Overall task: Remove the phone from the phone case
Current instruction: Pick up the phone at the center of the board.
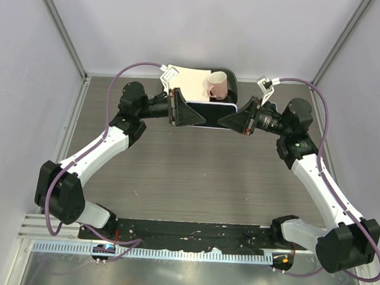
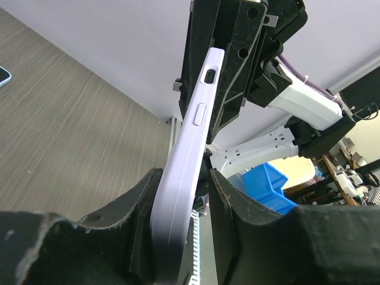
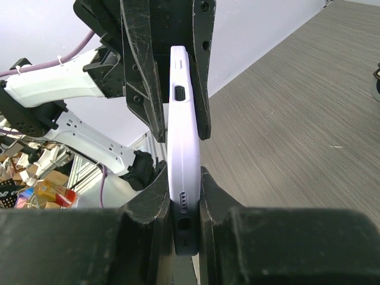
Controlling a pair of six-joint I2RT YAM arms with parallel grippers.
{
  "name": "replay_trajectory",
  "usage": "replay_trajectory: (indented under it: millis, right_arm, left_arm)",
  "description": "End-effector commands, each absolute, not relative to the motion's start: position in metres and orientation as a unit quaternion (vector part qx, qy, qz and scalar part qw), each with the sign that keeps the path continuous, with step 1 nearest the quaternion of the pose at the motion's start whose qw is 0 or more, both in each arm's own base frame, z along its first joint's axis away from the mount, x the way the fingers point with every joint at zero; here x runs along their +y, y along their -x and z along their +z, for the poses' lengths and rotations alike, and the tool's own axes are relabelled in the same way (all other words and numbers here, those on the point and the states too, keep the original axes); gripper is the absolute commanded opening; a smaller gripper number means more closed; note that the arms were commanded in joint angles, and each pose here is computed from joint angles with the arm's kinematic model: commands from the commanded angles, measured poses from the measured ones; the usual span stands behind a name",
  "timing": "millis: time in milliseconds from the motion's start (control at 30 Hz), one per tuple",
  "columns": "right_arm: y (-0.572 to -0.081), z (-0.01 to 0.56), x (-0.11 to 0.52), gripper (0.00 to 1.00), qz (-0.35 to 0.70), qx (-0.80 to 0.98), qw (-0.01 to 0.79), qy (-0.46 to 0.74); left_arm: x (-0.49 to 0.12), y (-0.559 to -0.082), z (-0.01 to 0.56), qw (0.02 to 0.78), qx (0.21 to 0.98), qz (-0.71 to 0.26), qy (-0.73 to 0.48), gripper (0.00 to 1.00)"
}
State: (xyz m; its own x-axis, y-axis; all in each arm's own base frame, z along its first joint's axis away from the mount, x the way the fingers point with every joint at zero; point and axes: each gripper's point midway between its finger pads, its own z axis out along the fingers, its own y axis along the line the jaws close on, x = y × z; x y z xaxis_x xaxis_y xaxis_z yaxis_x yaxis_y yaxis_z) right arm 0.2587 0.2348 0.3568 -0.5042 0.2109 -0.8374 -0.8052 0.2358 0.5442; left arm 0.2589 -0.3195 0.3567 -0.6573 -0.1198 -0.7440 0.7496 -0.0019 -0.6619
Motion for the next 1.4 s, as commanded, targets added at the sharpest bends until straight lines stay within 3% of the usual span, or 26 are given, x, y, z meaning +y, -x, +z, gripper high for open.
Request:
replay_trajectory:
  millis: [0,300,400,467,533,600,700,733,833,900,1367]
  right_arm:
    - [-0.273,0.374,0.230,0.01,0.550,0.629,0.503,0.221]
    - [-0.275,0.371,0.231,0.01,0.551,0.631,0.499,0.219]
    - [-0.276,0.369,0.232,0.01,0.552,0.634,0.496,0.217]
    - [-0.276,0.368,0.232,0.01,0.554,0.635,0.494,0.216]
    - [-0.277,0.368,0.232,0.01,0.553,0.635,0.494,0.217]
    - [-0.274,0.370,0.232,0.01,0.554,0.632,0.496,0.220]
    - [-0.264,0.378,0.231,0.23,0.549,0.624,0.498,0.247]
    - [-0.258,0.389,0.230,0.36,0.547,0.613,0.507,0.261]
    - [-0.241,0.406,0.230,0.57,0.541,0.598,0.505,0.308]
    - [-0.234,0.415,0.228,0.66,0.522,0.591,0.511,0.341]
    - [-0.217,0.436,0.216,0.70,0.494,0.590,0.530,0.357]
  left_arm:
    - [-0.324,-0.244,0.377,0.333,0.598,-0.675,-0.276,0.39]
    - [-0.325,-0.245,0.377,0.332,0.599,-0.674,-0.276,0.39]
    - [-0.326,-0.244,0.376,0.329,0.599,-0.675,-0.277,0.34]
    - [-0.326,-0.244,0.376,0.331,0.598,-0.675,-0.279,0.21]
    - [-0.326,-0.243,0.376,0.330,0.596,-0.675,-0.283,0.00]
    - [-0.325,-0.238,0.378,0.331,0.589,-0.678,-0.289,0.00]
    - [-0.320,-0.227,0.392,0.338,0.565,-0.688,-0.306,0.00]
    - [-0.318,-0.224,0.397,0.342,0.558,-0.690,-0.310,0.00]
    - [-0.315,-0.215,0.408,0.335,0.550,-0.692,-0.326,0.00]
    - [-0.312,-0.208,0.415,0.325,0.546,-0.692,-0.343,0.00]
    - [-0.296,-0.186,0.413,0.315,0.551,-0.648,-0.420,0.00]
